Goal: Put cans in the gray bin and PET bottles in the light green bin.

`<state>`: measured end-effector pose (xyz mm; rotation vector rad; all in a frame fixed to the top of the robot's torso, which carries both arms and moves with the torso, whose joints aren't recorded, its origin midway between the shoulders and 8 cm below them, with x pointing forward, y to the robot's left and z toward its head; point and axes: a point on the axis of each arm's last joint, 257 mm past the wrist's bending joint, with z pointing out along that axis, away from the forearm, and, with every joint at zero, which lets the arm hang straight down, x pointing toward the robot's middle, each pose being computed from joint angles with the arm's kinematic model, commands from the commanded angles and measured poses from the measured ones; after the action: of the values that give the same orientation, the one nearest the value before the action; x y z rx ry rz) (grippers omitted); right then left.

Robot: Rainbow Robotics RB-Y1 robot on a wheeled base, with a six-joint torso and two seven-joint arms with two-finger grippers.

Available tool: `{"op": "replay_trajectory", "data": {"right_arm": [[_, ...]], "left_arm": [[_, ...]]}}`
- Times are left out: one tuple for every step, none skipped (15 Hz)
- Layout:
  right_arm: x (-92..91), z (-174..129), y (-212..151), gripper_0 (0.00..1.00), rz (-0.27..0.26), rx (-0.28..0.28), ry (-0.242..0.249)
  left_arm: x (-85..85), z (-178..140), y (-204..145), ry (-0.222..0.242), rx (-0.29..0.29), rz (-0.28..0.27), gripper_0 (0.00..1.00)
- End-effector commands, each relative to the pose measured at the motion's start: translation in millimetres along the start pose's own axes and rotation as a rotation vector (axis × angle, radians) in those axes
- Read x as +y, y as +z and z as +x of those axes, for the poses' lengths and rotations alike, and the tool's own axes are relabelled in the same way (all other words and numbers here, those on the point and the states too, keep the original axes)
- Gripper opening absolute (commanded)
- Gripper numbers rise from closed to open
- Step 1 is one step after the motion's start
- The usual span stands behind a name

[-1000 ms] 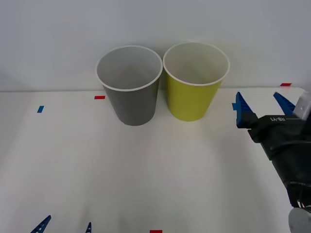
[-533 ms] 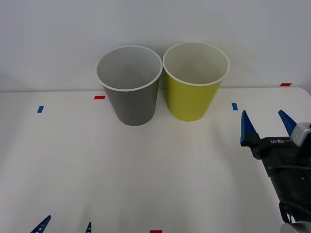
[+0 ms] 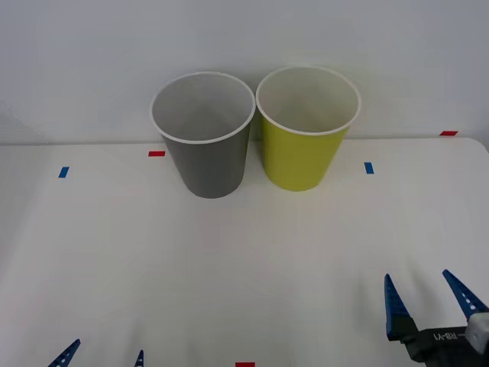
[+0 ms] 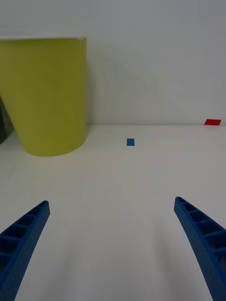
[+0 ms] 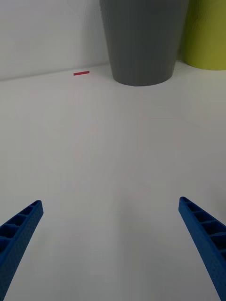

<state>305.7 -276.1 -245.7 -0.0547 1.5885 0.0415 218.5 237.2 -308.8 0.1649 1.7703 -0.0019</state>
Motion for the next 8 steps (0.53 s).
{"op": "replay_trajectory", "data": {"right_arm": [[8.9, 12.4, -26.6, 0.91, -0.012, 0.031, 0.008], [12.3, 20.7, -39.4, 0.91, -0.015, 0.059, 0.008], [14.6, 29.5, -53.2, 0.92, -0.013, 0.090, 0.004], [16.3, 37.8, -65.8, 0.92, -0.010, 0.122, 0.002], [17.5, 42.3, -73.7, 0.92, -0.009, 0.141, 0.000], [17.9, 47.9, -81.9, 0.92, -0.007, 0.164, -0.005], [18.1, 51.3, -87.5, 0.92, -0.006, 0.178, -0.013], [18.4, 52.1, -90.7, 0.92, -0.007, 0.183, -0.019]], "left_arm": [[0.0, 0.0, 0.0, 0.000, 0.000, 0.000, 1.00], [0.0, 0.0, 0.0, 0.000, 0.000, 0.000, 1.00], [0.0, 0.0, 0.0, 0.000, 0.000, 0.000, 1.00], [0.0, 0.0, 0.0, 0.000, 0.000, 0.000, 1.00], [0.0, 0.0, 0.0, 0.000, 0.000, 0.000, 1.00], [0.0, 0.0, 0.0, 0.000, 0.000, 0.000, 1.00], [0.0, 0.0, 0.0, 0.000, 0.000, 0.000, 1.00], [0.0, 0.0, 0.0, 0.000, 0.000, 0.000, 1.00]]}}
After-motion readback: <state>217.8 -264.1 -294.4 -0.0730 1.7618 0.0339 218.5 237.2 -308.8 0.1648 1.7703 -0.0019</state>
